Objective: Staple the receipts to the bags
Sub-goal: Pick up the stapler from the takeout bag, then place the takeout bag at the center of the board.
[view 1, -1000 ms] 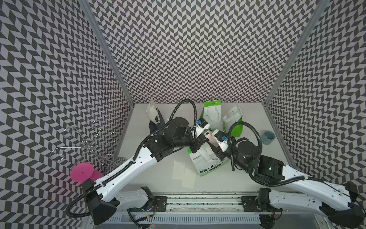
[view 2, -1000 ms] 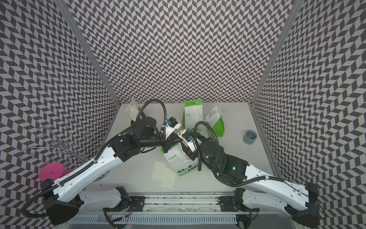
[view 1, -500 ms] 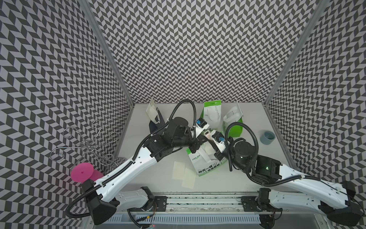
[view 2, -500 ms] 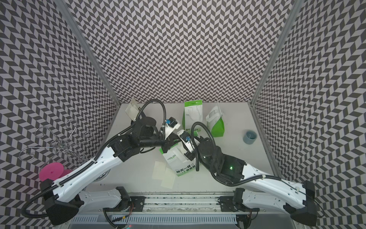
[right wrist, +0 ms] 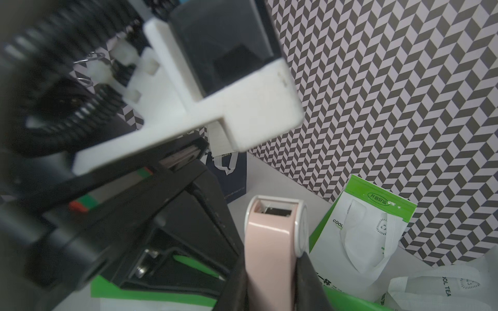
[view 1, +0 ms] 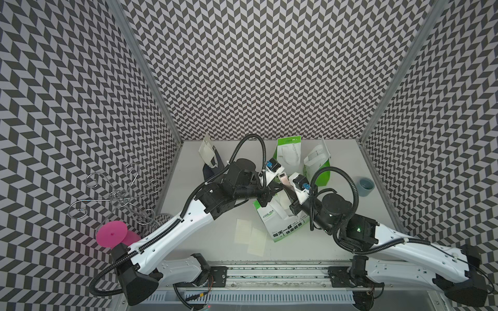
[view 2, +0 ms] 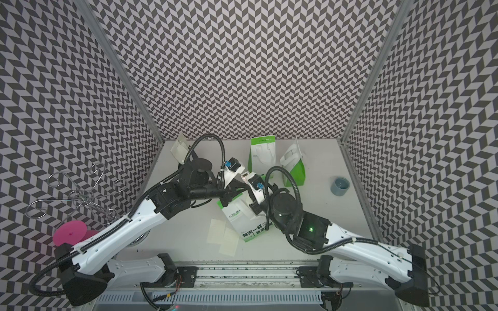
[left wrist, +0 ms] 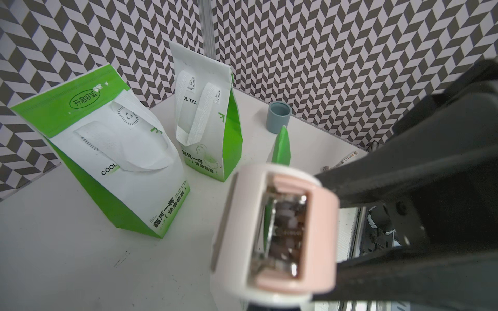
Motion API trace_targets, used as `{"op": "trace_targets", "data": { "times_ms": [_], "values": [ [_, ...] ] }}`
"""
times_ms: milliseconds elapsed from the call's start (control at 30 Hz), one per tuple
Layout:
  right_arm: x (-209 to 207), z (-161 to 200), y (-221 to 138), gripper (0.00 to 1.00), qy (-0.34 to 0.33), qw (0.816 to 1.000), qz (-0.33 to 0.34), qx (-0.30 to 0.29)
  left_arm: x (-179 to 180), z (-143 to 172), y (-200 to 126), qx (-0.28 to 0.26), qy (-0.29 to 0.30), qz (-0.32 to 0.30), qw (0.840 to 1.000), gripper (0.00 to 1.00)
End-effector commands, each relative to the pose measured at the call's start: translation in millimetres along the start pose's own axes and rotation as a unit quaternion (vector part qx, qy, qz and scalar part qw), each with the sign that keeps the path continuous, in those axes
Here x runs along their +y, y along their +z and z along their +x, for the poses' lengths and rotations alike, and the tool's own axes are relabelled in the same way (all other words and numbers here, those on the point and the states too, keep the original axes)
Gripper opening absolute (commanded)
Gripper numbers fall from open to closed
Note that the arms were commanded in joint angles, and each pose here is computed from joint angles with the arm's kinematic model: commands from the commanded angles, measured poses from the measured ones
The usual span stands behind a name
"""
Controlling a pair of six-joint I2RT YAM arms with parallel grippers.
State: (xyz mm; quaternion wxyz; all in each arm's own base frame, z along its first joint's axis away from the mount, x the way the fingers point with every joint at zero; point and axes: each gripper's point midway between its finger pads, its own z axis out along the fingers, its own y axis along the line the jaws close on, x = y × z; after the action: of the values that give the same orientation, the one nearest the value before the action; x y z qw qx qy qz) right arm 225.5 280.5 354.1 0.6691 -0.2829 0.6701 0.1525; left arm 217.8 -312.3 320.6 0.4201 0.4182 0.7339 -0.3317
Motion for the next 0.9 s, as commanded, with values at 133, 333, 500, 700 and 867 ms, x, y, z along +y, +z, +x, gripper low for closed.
{"op": "trace_targets", "data": {
  "times_ms": [133, 333, 500, 700, 867],
  "values": [
    [-61.0, -39.7, -15.6, 0.00, 0.112, 0.984, 0.110, -0.084, -9.6, -18.4, -7.7, -0.036, 0.002, 0.011, 0.999, 0.00],
    [-78.8, -50.7, -32.1, 0.00, 0.144, 0.976, 0.129, -0.101, -4.1, -18.4, -9.9, -0.038, -0.008, -0.007, 0.999, 0.00],
    [-81.4, -32.8, -41.4, 0.00, 0.170, 0.975, 0.126, -0.067, 11.7, -17.0, -24.3, -0.037, -0.037, -0.064, 0.997, 0.00],
    [-77.1, -0.2, -51.9, 0.00, 0.205, 0.972, 0.110, -0.022, 47.3, 1.1, -51.8, -0.002, -0.071, -0.165, 0.984, 0.00],
    [-74.2, 11.5, -55.4, 0.00, 0.209, 0.973, 0.101, -0.011, 97.9, 6.1, -79.3, -0.005, -0.102, -0.245, 0.964, 0.00]
  ]
}}
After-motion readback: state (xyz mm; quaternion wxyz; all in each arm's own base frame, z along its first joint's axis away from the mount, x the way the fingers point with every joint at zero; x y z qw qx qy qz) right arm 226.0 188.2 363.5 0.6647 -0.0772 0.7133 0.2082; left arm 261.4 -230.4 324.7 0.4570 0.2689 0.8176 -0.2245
